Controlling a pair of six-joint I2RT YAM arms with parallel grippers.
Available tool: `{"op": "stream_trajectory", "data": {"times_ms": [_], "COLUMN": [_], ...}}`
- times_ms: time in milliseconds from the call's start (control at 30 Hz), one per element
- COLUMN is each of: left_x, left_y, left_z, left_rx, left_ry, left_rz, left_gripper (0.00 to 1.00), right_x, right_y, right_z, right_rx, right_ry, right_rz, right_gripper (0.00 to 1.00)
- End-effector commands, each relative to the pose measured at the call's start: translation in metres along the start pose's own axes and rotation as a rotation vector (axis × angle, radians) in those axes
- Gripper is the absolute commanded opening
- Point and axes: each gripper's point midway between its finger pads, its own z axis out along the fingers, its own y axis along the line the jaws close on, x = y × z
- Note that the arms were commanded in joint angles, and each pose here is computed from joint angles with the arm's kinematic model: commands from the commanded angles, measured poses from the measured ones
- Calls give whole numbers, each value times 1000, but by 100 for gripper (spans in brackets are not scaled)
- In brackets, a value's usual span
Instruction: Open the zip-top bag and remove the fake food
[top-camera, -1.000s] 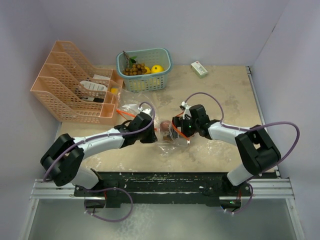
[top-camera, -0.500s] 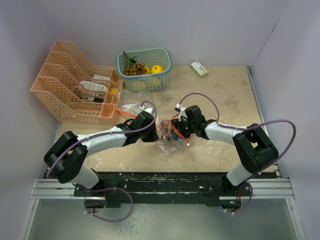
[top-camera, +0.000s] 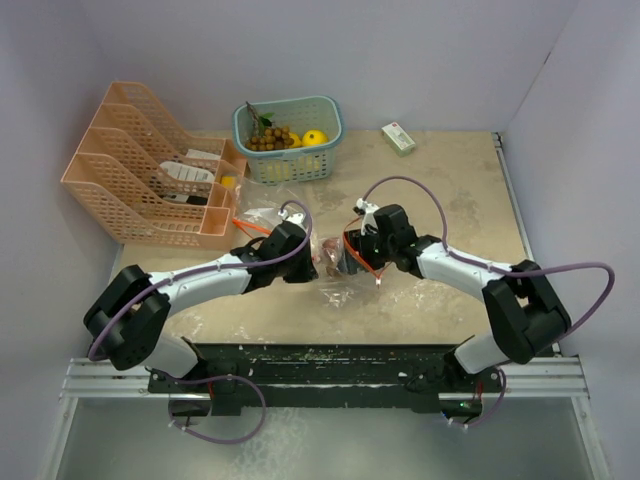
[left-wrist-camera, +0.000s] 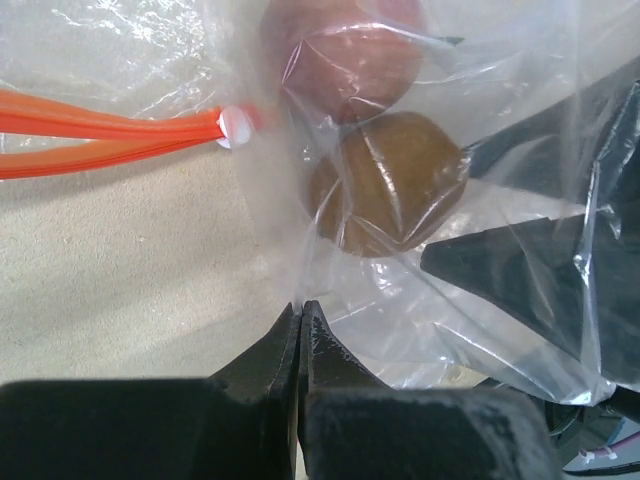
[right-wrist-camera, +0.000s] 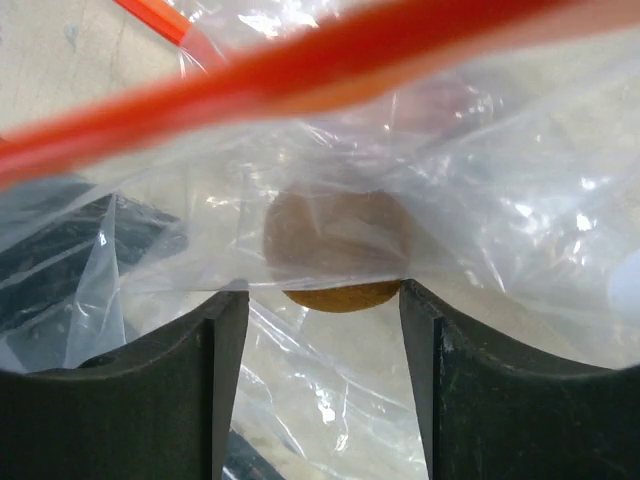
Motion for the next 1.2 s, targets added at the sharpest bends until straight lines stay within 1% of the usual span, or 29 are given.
{"op": "stream_trajectory", "data": {"times_ms": [0,67,167,400,533,567,733,900,1033,1167], "left_x": [-11,-10,-9,-16,-22,-22,-16,-15,-20,-27], "left_y": [-13,-14,-15,-21,-24,-23,-20,-19,-21,-18], "left_z": [-3,-1,1,1,1,2,6,9,10,10], "left_rx": [51,53,55,61,57,53,50,46,47,44], "left_ry": [-46,-41,-29,-37,-48,-47,-36,-35,-43,-60], "left_rz": [-10,-12,-11,-2,5,2,-17,-24,-24,-45], "left_gripper": [0,0,0,0,0,0,0,0,0,0], "right_x": [-34,-38,-38,-22,-12,-9,6,-5,-10,-19], "right_y": [19,20,18,-2,-19,-23,-34,-35,-38,-47], "right_z": [-3,1,13,38,42,41,35,22,6,-22], "right_rx": [-50,-53,-35,69,143,164,218,259,293,322], "right_ry": [-97,-101,-83,12,39,45,96,54,35,-11], "right_rz": [-63,-76,-98,-110,-101,-101,-82,-75,-58,-16], "right_gripper": [69,74,78,80,81,80,67,47,43,42]}}
